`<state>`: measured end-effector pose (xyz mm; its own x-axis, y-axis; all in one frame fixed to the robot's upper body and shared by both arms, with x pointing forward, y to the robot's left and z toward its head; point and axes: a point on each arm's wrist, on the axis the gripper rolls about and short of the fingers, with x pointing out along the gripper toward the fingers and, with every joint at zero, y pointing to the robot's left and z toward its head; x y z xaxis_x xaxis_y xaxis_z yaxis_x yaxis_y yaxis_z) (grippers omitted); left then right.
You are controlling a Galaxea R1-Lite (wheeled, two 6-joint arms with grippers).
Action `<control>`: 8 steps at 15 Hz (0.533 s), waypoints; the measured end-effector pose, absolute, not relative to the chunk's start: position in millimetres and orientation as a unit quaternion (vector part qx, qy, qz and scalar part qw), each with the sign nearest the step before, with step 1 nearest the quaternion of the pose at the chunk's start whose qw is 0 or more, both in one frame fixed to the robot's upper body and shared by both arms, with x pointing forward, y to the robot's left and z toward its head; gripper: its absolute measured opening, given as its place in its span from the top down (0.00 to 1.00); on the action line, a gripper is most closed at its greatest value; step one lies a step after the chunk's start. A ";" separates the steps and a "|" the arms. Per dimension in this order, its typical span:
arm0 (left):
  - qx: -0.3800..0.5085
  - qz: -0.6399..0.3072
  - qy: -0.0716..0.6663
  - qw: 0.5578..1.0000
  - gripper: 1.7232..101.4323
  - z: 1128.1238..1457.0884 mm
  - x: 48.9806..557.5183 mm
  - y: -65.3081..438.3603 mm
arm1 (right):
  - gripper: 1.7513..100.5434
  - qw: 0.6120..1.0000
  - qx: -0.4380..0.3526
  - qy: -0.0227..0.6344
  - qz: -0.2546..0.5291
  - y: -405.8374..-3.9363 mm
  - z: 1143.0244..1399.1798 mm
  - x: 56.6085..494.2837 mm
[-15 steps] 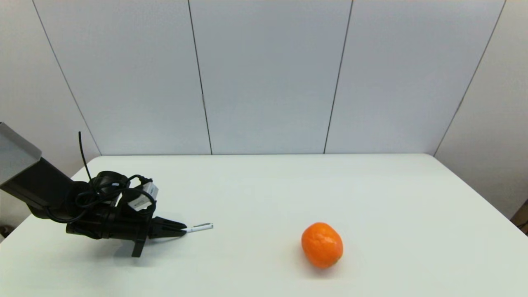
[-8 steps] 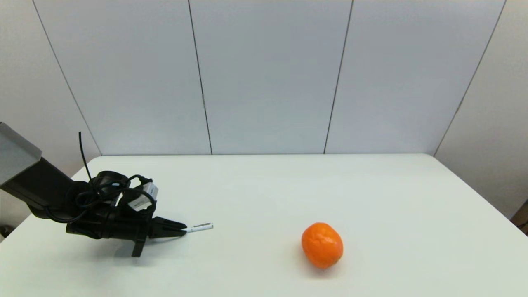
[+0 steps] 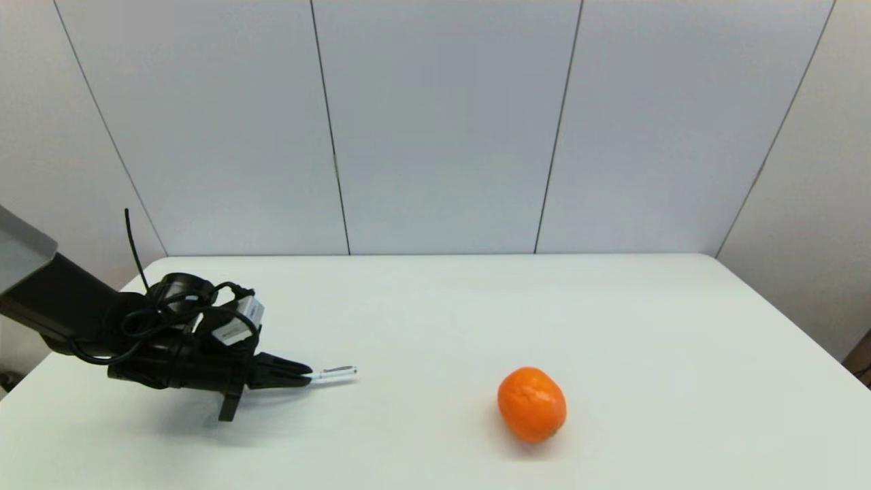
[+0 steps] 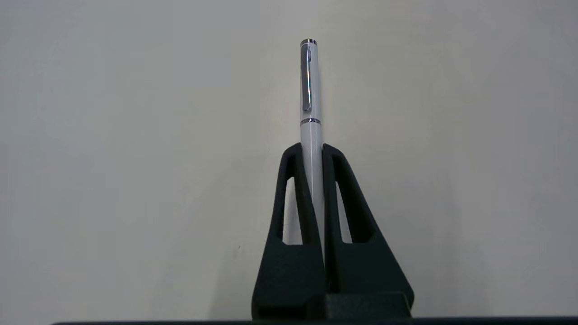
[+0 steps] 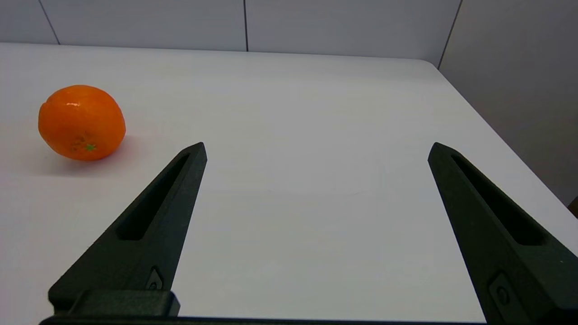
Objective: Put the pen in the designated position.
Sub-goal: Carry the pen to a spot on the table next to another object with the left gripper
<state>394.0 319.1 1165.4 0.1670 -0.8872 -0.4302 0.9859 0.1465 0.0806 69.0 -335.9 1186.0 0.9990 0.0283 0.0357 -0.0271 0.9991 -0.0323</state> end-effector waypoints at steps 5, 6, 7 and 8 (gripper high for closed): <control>0.179 -0.641 0.140 0.734 0.97 1183.0 390.3 309.1 | 0.03 1.000 -0.016 -0.018 0.014 -335.9 1186.0 69.0; 0.182 -0.643 0.136 0.732 0.97 1187.4 391.9 306.3 | 0.03 1.000 -0.016 -0.018 0.014 -335.9 1186.0 69.0; 0.185 -0.646 0.132 0.729 0.97 1191.9 394.0 303.1 | 0.03 1.000 -0.016 -0.018 0.014 -335.9 1186.0 69.0; 0.186 -0.649 0.131 0.726 0.97 1197.0 395.9 299.4 | 0.03 1.000 -0.016 -0.018 0.014 -335.8 1186.0 69.0</control>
<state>395.9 299.4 1197.0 0.1232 -0.8935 -0.4318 0.9910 0.0878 0.1010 69.0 -335.8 1186.0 0.9989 0.0287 0.0361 -0.0276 0.9991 -0.0323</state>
